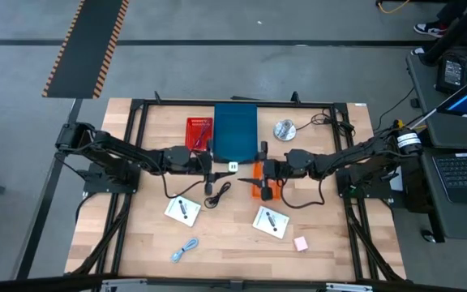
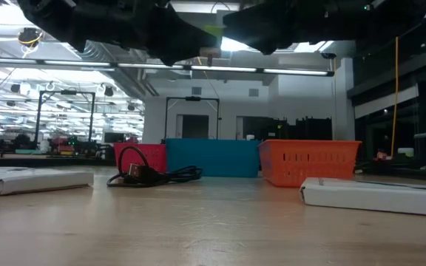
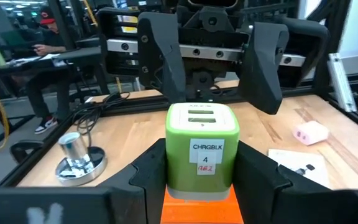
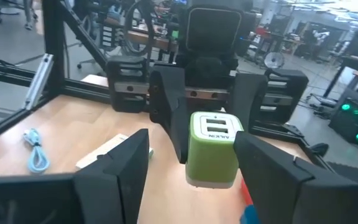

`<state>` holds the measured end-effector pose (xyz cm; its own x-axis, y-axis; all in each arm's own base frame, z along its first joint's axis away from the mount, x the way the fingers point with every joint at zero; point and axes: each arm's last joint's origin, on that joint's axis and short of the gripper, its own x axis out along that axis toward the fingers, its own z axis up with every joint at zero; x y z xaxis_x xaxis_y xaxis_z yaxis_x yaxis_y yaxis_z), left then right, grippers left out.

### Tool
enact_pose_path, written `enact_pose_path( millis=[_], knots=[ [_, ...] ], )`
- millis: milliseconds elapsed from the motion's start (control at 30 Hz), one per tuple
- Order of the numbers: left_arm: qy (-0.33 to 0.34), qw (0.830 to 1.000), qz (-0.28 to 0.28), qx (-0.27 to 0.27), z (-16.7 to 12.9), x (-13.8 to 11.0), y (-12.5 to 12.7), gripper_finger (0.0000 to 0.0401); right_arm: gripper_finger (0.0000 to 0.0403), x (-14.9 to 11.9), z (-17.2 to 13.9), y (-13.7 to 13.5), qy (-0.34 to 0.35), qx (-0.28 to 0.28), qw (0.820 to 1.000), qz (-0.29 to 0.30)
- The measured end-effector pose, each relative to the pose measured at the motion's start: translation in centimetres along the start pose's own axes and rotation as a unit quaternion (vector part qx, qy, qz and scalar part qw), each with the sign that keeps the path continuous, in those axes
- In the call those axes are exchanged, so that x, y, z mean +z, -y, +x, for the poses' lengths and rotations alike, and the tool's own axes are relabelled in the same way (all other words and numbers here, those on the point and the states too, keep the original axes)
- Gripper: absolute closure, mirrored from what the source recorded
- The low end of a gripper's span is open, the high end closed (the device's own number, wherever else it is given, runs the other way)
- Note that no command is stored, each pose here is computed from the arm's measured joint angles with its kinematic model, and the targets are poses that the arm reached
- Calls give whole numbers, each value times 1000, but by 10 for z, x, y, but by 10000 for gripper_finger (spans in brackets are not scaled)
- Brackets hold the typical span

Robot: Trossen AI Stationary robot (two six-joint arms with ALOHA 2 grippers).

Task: Pick and place items into bin
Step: Put the green charger adapter into the orange bin

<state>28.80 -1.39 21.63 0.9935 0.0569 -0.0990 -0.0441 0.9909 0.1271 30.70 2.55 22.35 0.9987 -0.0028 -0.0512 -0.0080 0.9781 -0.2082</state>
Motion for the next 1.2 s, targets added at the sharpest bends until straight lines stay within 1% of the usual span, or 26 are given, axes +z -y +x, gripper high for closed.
enact_pose_path(
  millis=[233,333,400,467,567,667,900,1100,1200],
  knots=[
    [-2,1000,10,7,1,1,0,260,181,4,-2,2,4,-6,1000,-6],
    [1,1000,11,-7,0,2,1,260,181,12,-5,5,15,-28,999,-4],
    [3,1000,11,-15,0,3,1,260,181,11,-5,6,9,-46,999,-5],
    [3,1000,11,-16,0,2,1,260,181,10,-5,6,3,-52,999,-5],
    [-1,1000,11,-15,0,1,1,260,181,8,-5,6,-8,-49,999,9],
    [2,1000,11,-13,0,2,0,260,182,7,-5,4,-11,-32,999,21],
    [7,1000,10,-12,0,3,0,260,182,2,-2,3,-14,-25,999,22],
    [6,1000,10,-11,0,3,0,260,182,6,12,1,-8,-9,1000,20],
    [5,1000,10,-11,0,2,0,260,182,7,18,1,-14,-7,1000,8]
  ],
)
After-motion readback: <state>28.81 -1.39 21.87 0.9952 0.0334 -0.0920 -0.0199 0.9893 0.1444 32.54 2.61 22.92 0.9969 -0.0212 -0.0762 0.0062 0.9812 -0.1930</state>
